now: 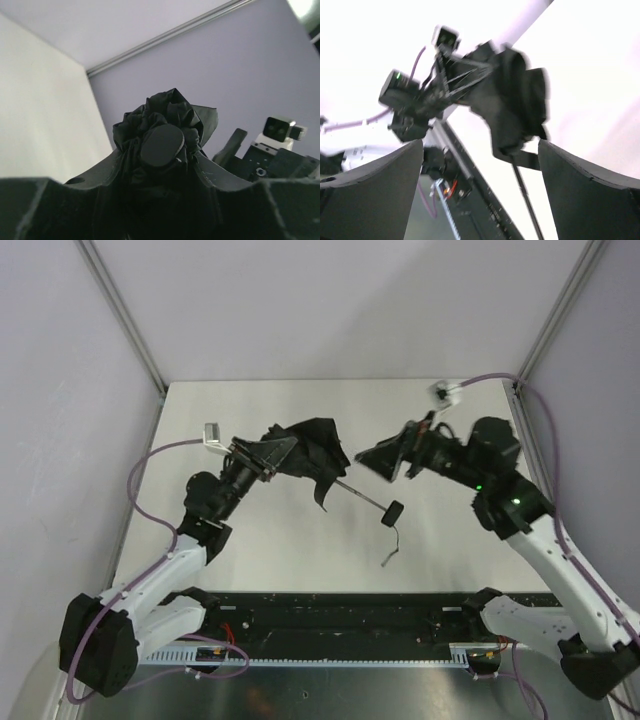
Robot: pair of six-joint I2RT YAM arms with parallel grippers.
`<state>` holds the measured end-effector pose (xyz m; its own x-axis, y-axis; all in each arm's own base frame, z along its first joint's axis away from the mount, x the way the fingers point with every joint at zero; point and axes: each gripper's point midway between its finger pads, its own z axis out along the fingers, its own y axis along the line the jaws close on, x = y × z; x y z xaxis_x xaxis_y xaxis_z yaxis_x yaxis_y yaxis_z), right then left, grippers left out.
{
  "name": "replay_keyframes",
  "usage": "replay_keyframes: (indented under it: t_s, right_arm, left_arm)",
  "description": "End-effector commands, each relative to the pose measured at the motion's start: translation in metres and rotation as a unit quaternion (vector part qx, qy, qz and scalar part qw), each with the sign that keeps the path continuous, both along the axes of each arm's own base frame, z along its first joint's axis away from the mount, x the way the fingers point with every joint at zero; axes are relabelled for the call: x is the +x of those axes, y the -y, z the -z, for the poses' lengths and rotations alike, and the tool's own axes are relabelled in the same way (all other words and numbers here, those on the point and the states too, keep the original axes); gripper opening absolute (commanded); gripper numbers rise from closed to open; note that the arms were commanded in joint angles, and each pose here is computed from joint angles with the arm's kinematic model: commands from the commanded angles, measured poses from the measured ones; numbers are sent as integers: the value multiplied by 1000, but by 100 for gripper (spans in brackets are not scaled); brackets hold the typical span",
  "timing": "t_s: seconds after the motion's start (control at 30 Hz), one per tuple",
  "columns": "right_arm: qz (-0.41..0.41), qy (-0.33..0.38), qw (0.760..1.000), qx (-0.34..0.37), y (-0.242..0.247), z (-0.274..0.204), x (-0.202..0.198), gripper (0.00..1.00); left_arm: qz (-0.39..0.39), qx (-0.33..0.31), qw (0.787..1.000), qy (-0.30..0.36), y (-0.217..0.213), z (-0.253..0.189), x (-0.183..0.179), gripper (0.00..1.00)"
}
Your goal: Put away the umbrella
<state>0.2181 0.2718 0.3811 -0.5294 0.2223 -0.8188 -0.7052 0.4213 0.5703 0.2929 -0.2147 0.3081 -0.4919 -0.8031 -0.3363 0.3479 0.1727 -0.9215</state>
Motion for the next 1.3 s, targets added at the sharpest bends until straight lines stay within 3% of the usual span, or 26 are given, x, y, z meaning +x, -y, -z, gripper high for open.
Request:
replay_keyframes:
  t_s: [0.0,0.13,0.23,0.3,0.5,0.7,0.87,0.97,1.07,1.27]
  right_arm:
    - [120,47,991,31,60,-45,18,99]
    - [213,5,976,-35,115,-4,58,99]
    - [214,-29,975,-47,141,29,77,99]
    - [196,-12,980,-43,141,44,76,99]
    - [128,119,983,48,103,47,34,98]
    - [76,251,960,103,52,35,-24,92]
    - [28,306,943,131,-4,14,-79,90]
    - [10,331,937,109,-45,0,-114,89]
    - [4,359,932,42,-85,-12,-130,90]
    - [63,374,925,-23,-117,-50,-120,90]
  left_arm:
    - [-9,-87,980,176,-24,-113,-27,0]
    - [-4,-116,966,229,-35,-145,-42,0]
    - [-10,-144,954,263,-45,-166,-52,0]
    - [-15,-171,944,280,-53,-180,-58,0]
    - [-23,-247,919,307,-72,-216,-68,0]
    - [-30,-281,902,326,-83,-243,-76,0]
    - [-35,-282,897,340,-86,-252,-82,0]
    - [-37,-283,897,336,-86,-249,-82,0]
    - [-24,-294,903,314,-83,-239,-78,0]
    - [-17,-302,903,306,-84,-233,-85,0]
